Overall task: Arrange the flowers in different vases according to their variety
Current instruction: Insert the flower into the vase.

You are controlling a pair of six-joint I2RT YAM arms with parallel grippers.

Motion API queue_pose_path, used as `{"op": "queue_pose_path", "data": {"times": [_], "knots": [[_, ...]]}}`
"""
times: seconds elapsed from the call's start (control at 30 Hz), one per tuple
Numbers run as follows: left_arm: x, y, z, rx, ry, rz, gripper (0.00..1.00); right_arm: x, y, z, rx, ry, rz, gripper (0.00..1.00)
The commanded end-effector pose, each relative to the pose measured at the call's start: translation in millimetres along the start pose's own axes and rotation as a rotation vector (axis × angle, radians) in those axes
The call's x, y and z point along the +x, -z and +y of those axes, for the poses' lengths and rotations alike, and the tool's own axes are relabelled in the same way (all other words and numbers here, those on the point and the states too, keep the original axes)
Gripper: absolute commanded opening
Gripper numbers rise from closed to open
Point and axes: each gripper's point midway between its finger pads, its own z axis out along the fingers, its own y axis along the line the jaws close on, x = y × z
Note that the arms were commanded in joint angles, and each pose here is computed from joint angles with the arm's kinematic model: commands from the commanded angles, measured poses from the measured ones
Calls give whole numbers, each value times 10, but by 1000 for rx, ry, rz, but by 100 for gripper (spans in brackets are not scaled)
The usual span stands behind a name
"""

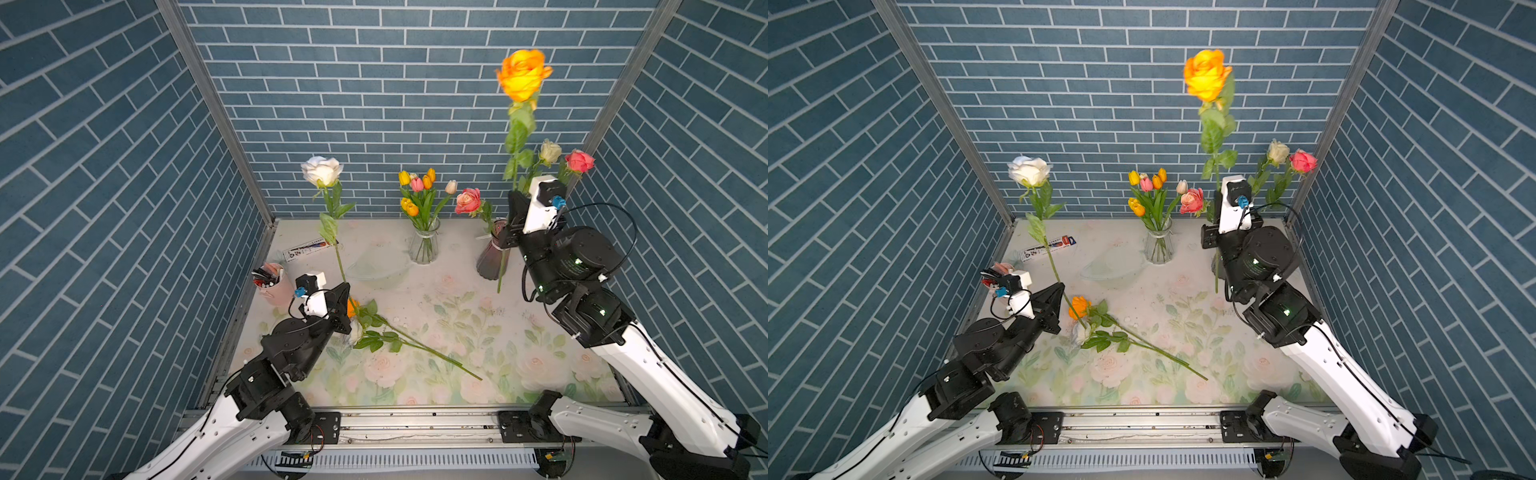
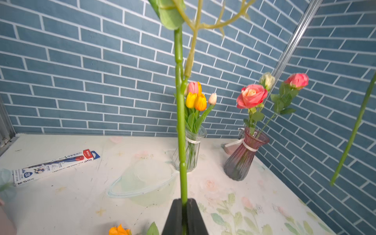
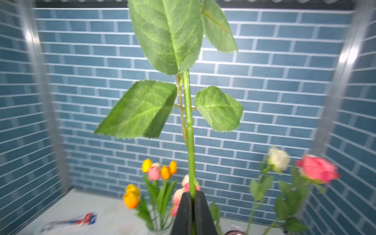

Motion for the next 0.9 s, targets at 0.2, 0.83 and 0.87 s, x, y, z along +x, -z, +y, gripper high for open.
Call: {"op": "queue_pose_path", "data": {"times": [0.2,0.83,0.87], "knots": [[137,-188,-336,163,-12,19,0,-69,-604,-767,301,-20,-165,0],[125,-191,-395,207,-20,-31,0,465,-1551,-877,284,38,-176,0],[121,-191,-398,208,-20,-33,0,556,-1563,-864,281,43,-163,0]]}}
